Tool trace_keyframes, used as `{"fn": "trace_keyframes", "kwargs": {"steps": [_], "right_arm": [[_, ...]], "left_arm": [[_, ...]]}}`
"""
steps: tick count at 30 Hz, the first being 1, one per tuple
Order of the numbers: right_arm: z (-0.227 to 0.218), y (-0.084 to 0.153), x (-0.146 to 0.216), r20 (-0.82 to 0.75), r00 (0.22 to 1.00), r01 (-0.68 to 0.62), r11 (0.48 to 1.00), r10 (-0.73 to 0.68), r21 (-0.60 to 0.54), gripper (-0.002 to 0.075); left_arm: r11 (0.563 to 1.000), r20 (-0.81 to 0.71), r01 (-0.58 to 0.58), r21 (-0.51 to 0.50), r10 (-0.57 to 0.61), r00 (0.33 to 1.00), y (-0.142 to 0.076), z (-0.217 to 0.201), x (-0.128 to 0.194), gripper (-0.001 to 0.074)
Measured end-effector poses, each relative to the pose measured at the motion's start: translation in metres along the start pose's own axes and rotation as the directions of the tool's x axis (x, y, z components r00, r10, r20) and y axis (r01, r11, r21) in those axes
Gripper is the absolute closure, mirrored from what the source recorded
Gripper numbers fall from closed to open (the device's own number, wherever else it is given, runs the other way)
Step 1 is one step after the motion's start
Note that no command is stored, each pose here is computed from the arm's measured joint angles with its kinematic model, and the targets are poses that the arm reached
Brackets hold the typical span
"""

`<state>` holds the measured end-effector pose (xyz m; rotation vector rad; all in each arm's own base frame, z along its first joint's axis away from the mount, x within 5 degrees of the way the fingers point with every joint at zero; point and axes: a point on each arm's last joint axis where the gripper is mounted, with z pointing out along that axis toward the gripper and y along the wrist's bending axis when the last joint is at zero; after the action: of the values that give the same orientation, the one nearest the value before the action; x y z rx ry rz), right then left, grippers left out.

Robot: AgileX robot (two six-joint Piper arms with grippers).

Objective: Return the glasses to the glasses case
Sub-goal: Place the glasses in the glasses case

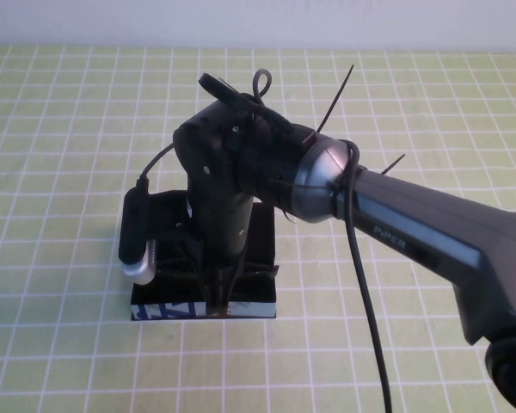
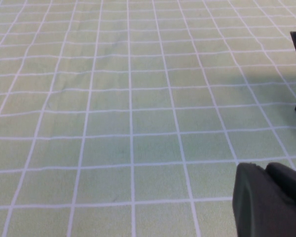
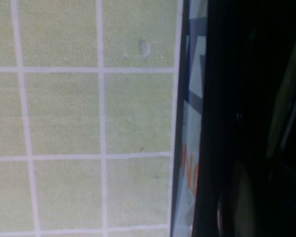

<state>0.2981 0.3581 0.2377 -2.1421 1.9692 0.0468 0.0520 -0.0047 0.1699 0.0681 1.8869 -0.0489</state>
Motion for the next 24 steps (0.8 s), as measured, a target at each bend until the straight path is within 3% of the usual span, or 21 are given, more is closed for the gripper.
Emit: {"fn": "trace_keyframes", "kwargs": {"steps": [24], "right_arm": [[0.0049,0.0078,-0.0091,-0.003,1.000,0.025,1.000,-0.025,-0.006,0.0720]], "left_arm": [[1.000,0.000,0.000,0.000,0.000,1.000,0.0000,0.0000,0.0000,0.0737]]}}
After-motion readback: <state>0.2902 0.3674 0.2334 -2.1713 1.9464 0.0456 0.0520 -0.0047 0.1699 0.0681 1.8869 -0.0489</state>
